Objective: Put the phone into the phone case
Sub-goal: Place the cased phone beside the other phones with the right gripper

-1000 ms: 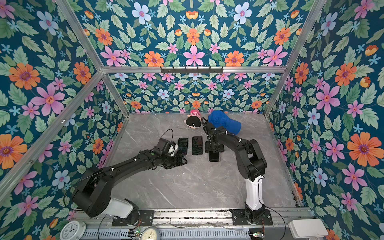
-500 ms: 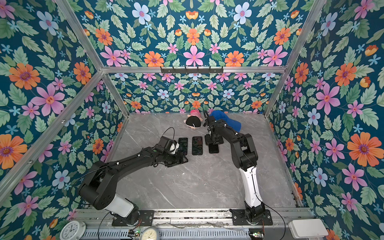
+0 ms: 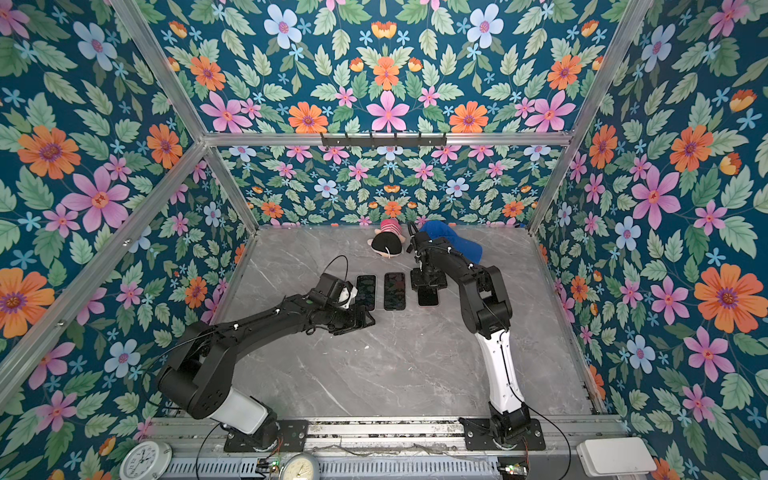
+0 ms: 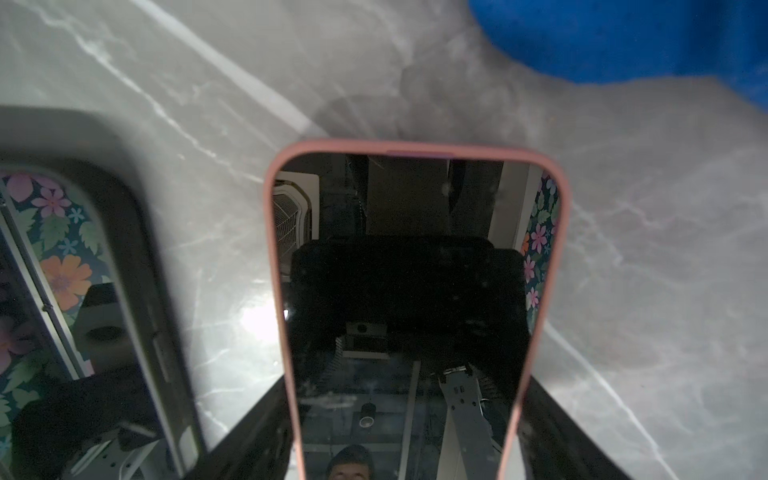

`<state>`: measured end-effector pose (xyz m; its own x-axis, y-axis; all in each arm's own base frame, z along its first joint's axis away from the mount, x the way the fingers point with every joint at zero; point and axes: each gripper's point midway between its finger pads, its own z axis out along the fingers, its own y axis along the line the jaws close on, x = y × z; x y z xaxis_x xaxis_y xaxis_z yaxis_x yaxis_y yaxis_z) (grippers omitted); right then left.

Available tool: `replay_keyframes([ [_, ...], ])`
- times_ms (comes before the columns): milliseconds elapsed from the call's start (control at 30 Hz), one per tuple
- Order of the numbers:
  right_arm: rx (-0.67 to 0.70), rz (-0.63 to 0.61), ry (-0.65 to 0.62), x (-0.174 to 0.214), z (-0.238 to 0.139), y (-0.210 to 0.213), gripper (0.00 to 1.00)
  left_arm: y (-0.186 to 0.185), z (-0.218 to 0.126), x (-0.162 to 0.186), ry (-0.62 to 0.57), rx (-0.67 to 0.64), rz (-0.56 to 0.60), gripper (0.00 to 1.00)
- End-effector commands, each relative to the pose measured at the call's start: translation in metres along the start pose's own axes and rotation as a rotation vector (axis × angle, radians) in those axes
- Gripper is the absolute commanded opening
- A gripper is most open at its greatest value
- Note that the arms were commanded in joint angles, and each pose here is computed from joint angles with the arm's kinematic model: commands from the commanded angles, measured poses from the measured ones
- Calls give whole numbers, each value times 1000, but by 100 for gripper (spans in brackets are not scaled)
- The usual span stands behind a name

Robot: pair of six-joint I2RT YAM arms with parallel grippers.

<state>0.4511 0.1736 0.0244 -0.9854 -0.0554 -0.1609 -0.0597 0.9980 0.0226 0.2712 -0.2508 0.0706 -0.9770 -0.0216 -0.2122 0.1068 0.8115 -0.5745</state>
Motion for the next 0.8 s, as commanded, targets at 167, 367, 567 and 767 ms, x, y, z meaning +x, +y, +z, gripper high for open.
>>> replay_keyframes([
  [167,17,56,59,14,4,-4,68,1,-1,-2,-7,2,6,79],
  [367,16,52,58,15,0,-4,85,7,-6,-7,-36,-24,18,81],
  [567,12,38,0,12,-25,-3,98,10,-20,-24,-118,-67,58,83],
  [767,-40,31,-71,18,-53,1,99,6,-36,-37,-199,-94,104,87],
])
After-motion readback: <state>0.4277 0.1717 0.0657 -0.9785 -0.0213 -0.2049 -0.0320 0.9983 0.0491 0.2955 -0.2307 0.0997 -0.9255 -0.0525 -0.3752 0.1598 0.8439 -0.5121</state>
